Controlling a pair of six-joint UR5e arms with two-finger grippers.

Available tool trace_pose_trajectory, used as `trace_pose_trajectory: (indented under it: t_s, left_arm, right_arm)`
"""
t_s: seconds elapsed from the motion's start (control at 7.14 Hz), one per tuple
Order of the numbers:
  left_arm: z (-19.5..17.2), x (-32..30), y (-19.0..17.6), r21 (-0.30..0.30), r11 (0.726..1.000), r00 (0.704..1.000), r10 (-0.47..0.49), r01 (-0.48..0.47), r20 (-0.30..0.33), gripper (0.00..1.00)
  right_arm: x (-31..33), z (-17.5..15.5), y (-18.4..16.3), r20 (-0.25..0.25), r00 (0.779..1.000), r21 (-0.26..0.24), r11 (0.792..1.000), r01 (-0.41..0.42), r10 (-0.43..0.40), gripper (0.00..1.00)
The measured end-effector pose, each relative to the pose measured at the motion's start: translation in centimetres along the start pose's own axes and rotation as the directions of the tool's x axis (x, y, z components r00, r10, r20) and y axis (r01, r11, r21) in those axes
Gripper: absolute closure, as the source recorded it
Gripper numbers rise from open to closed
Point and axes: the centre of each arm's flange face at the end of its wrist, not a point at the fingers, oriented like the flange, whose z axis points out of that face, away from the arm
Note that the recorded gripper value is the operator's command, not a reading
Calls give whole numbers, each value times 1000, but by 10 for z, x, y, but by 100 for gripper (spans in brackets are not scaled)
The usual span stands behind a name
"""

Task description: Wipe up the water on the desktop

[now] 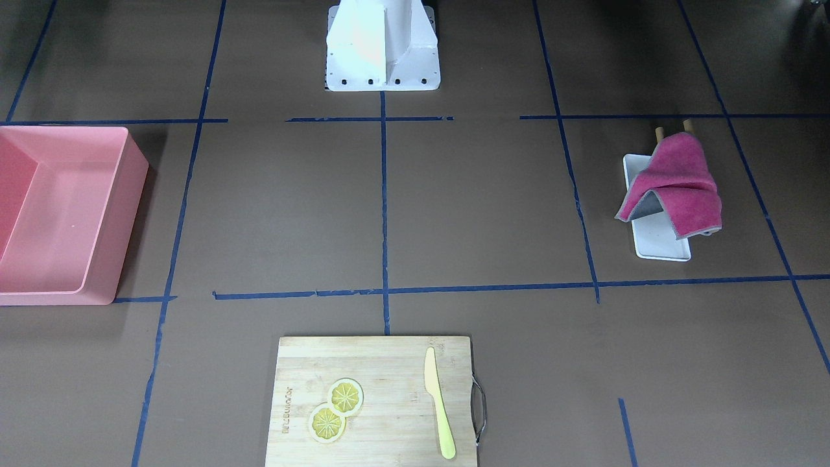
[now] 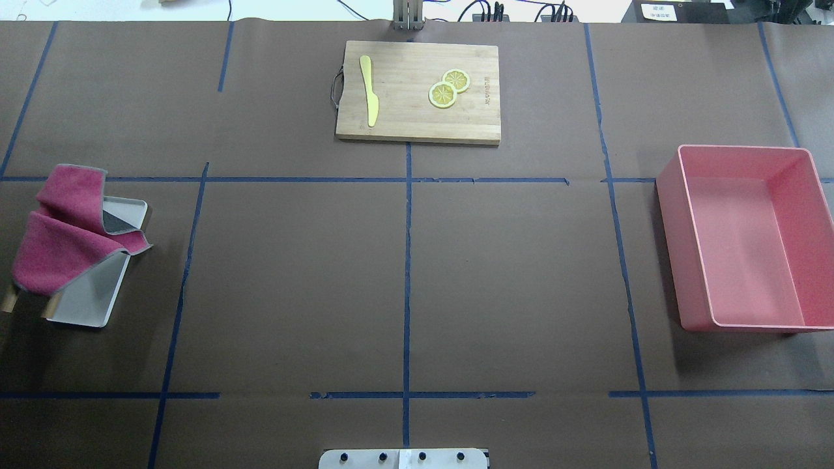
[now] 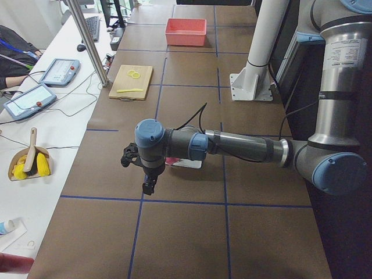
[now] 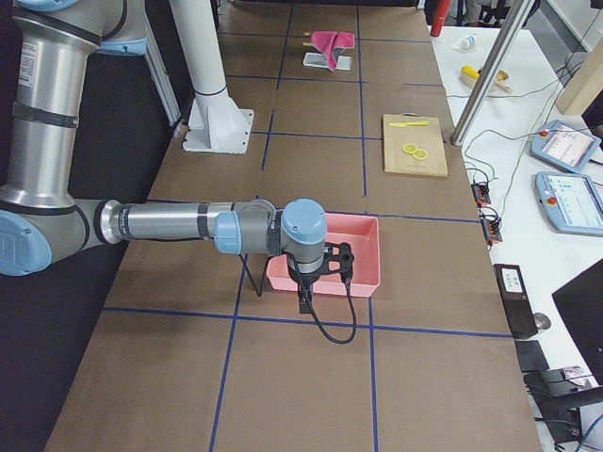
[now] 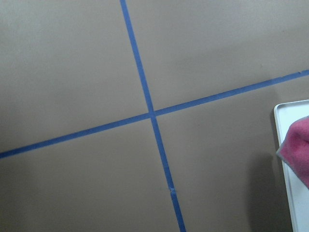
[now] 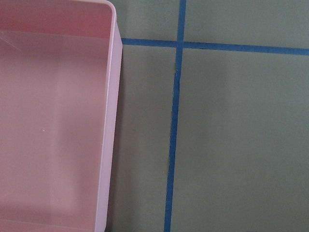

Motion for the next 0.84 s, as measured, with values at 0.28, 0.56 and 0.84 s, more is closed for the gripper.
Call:
trace_pose_trajectory:
  t_s: [0.28, 0.56, 0.84]
  left_arm:
    - [21, 36, -16, 29, 996, 997, -81, 81, -13, 0]
    - [43, 83, -24, 93, 977, 981, -184, 190, -66, 0]
    - [57, 132, -25, 96, 977, 979, -181, 190, -93, 0]
  right_arm:
    - [-1, -1, 0, 0, 1000, 2, 1000, 2, -2, 0]
    - [-1, -1, 0, 0, 1000, 3, 1000, 4, -4, 0]
    - [-2, -2, 0, 0, 1000, 3, 1000, 5, -5, 0]
